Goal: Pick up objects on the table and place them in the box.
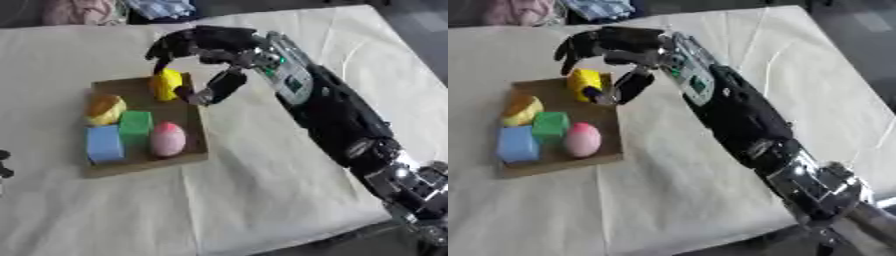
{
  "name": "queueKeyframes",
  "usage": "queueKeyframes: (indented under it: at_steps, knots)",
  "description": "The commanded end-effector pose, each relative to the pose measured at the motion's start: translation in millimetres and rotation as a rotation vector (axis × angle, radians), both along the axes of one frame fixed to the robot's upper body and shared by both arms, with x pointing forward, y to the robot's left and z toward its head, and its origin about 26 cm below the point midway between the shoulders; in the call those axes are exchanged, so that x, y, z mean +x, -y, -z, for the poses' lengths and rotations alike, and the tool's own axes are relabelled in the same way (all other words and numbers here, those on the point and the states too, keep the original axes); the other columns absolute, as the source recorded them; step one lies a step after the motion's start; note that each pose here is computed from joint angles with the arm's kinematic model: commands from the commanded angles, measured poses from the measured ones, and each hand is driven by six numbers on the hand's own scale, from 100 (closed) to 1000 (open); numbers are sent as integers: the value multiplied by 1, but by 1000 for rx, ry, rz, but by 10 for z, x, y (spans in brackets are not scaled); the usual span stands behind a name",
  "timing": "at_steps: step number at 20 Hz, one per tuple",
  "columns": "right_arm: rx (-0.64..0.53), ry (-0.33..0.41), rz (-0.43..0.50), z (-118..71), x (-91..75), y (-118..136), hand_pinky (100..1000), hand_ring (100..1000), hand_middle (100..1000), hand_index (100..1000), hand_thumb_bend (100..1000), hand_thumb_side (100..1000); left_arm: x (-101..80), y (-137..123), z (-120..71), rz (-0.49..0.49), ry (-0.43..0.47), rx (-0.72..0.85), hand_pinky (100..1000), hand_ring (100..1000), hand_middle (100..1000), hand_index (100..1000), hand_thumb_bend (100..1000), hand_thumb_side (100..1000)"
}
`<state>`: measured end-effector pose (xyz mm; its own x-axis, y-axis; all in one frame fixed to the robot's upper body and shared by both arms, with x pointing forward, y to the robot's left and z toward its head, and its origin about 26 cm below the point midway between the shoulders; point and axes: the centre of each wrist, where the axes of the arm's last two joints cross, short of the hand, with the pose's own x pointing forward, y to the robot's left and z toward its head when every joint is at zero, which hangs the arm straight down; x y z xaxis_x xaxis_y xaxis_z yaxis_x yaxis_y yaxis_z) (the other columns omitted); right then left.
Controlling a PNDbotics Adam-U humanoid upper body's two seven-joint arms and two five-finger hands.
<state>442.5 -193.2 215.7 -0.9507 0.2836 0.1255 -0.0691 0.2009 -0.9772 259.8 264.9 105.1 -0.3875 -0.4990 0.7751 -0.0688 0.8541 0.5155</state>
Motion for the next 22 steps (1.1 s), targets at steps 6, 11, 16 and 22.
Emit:
queueKeyframes:
  at_steps: [6, 11, 16, 22]
  knots:
    - [67, 63, -158, -128, -99, 564, 904, 804, 827, 863, 100, 207, -11, -19, -52, -14, 23, 2, 747, 547, 606, 825, 100, 682]
    - [250, -42, -106, -3, -231, 735, 894, 778, 809, 876, 100, 258, -12, -15, -48, -18, 23, -4, 747, 553, 613, 825, 100, 683]
    - [411, -179, -57, 126, -355, 861, 891, 763, 795, 884, 100, 354, -10, -11, -49, -20, 26, -9, 748, 559, 621, 824, 100, 686]
    - [585, -346, -36, 290, -480, 956, 893, 755, 798, 887, 100, 451, -10, -3, -46, -26, 25, -18, 747, 564, 628, 823, 100, 690]
